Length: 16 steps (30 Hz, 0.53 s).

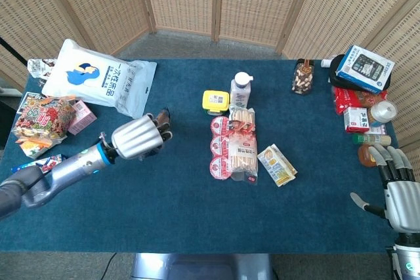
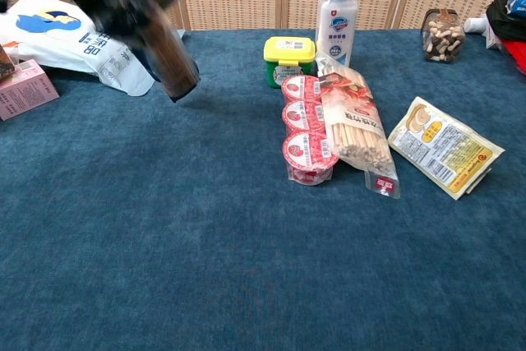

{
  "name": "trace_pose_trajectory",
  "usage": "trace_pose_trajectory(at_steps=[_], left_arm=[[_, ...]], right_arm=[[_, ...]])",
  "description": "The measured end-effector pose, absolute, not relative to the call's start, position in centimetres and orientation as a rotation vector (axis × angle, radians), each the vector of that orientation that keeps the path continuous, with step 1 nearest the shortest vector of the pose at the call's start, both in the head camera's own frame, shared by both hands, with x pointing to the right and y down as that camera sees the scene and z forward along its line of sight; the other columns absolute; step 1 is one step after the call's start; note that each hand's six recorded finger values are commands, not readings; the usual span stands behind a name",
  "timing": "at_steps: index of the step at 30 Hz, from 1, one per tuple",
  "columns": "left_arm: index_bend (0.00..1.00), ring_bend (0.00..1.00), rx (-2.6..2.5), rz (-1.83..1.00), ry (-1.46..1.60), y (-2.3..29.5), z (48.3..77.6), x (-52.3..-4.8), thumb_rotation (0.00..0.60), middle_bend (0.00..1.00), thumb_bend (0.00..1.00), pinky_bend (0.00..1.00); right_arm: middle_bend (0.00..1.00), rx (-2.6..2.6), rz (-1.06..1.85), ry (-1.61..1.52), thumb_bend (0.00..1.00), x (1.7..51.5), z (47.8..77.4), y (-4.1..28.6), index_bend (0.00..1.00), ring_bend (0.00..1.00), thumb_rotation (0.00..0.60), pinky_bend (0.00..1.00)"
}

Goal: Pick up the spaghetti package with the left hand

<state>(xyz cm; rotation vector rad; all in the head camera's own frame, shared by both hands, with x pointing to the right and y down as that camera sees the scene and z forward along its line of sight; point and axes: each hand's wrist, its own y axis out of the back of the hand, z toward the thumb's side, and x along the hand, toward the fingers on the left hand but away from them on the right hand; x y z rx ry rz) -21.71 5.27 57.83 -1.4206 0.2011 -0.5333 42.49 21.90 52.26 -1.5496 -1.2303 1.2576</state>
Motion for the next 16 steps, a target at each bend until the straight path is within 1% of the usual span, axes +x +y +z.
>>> trace_pose_trajectory(at_steps=[5,11,16], left_arm=[[0.79,0.89,-1.351,-0.531,0.289,4.0,53.2,-23.1,0.600,0.86,0.26,0.92],[0.79,0.89,-1.276,-0.527,0.378,2.7,48.4,-24.5,0.600,0.86,0.26,0.93],[0.79,0.89,-1.232,-0.525,0.426,2.0,45.6,-25.3,0.600,0.86,0.26,0.93]], right_arm=[[0.00,-1.552,1.246,-1.227,0.00,42.2,52.0,22.1,0.00,0.00,0.600,0.00],[0.00,-1.553,1.244,-1.222,0.00,42.0,52.0,22.2,0.00,0.00,0.600,0.00],[0.00,-1.552,1.243,-1.217,0.00,41.9,52.0,22.3,0.00,0.00,0.600,0.00]])
